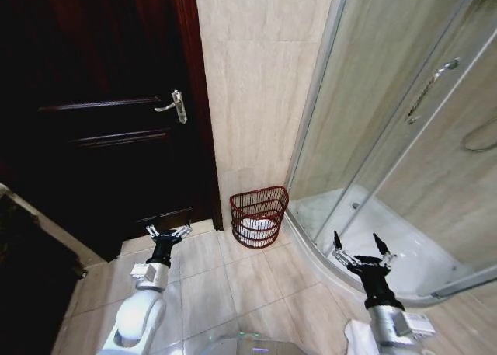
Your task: Discard the used towel into the hamper.
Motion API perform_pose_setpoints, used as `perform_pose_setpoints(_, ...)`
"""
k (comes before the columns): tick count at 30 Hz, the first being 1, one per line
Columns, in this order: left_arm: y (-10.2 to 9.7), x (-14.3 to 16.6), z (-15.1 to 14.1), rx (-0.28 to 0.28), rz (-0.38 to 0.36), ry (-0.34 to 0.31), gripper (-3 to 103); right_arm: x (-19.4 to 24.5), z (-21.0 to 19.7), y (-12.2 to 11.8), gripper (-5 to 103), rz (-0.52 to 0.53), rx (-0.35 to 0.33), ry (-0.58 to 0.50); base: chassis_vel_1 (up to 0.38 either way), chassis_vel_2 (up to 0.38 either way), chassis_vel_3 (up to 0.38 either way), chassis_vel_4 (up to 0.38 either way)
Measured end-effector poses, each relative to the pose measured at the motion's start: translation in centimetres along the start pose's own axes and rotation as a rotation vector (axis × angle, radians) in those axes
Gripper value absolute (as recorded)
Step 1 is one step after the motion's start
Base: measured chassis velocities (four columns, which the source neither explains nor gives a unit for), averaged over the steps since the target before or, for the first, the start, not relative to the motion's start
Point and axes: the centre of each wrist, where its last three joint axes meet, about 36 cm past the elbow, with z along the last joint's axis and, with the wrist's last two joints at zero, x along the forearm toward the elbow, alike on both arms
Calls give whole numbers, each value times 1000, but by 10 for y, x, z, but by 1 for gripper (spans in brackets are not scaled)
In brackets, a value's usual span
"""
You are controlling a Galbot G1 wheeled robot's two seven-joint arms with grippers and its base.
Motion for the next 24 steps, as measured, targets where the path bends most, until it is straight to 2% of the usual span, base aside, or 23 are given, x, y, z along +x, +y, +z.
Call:
perform_pose_setpoints(14,-3,-4,4,9,11,-5,100,3,2,0,100,1,9,1,71,-74,-77,77)
perform_pose_setpoints(24,-12,-4,-13,-3,32,-54,100,3,8,4,100,-3,13,5,78,-70,-78,73)
